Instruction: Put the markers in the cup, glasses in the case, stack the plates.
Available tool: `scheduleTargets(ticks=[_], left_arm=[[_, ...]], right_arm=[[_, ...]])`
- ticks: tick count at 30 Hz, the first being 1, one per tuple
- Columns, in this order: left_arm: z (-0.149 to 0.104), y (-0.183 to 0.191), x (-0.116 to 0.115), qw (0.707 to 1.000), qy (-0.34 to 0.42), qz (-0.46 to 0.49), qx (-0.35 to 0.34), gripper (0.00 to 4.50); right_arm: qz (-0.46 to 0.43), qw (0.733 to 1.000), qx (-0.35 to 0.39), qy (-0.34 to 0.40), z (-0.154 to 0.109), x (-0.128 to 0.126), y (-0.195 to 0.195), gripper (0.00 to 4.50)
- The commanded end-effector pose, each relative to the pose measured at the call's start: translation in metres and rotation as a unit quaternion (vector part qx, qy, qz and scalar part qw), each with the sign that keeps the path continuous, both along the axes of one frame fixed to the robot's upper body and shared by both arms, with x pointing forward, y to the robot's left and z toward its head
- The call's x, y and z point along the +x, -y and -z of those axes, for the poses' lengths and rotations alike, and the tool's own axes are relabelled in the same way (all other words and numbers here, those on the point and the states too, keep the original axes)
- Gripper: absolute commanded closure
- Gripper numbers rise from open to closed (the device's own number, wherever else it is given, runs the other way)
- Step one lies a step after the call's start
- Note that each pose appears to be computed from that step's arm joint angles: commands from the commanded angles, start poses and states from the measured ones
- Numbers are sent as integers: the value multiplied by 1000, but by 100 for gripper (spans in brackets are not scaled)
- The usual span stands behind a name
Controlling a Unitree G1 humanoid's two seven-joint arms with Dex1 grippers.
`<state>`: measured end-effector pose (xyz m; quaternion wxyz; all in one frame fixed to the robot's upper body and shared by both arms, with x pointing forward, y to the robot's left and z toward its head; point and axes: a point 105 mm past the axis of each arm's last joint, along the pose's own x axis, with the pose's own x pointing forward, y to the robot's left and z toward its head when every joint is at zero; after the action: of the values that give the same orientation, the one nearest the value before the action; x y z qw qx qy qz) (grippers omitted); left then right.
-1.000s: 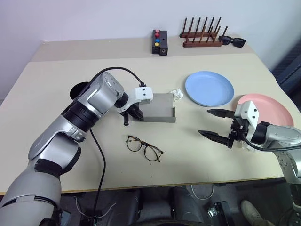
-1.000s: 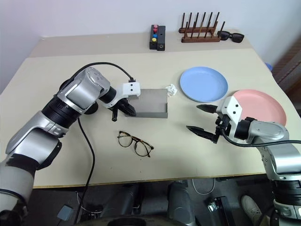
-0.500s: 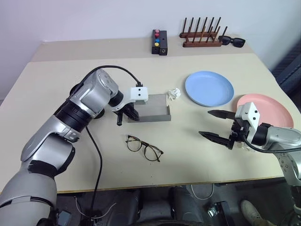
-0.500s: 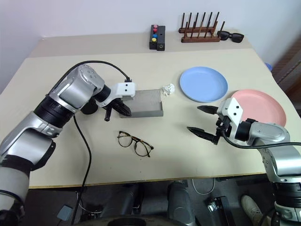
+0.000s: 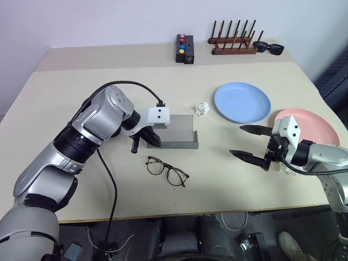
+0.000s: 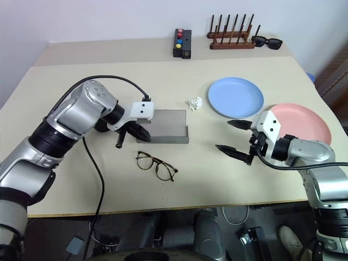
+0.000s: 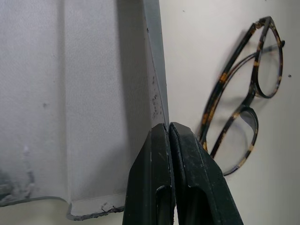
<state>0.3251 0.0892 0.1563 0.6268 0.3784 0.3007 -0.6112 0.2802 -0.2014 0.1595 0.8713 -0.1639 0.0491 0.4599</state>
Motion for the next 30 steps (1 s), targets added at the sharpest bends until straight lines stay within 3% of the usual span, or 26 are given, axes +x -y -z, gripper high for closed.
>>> scheduleTargets(ticks=[1, 18, 21, 28, 30], left_arm=[[-10, 2, -6, 1000, 11, 13, -10, 442], [1, 0, -3, 1000, 18, 16, -5, 442], [1, 0, -2, 1000, 25, 15, -7, 370], [-3, 2, 2, 999, 41, 5, -16, 12], [-7, 0, 1, 999, 46, 6, -17, 5]], right_arm=[[-7, 1000, -1, 21, -10, 0, -1, 0], [-6, 1000, -3, 21, -11, -1, -2, 0], [-7, 1000, -3, 21, -12, -1, -2, 0], [-7, 1000, -3, 21, -13, 0, -3, 0], [-8, 1000, -3, 20, -13, 0, -4, 0]])
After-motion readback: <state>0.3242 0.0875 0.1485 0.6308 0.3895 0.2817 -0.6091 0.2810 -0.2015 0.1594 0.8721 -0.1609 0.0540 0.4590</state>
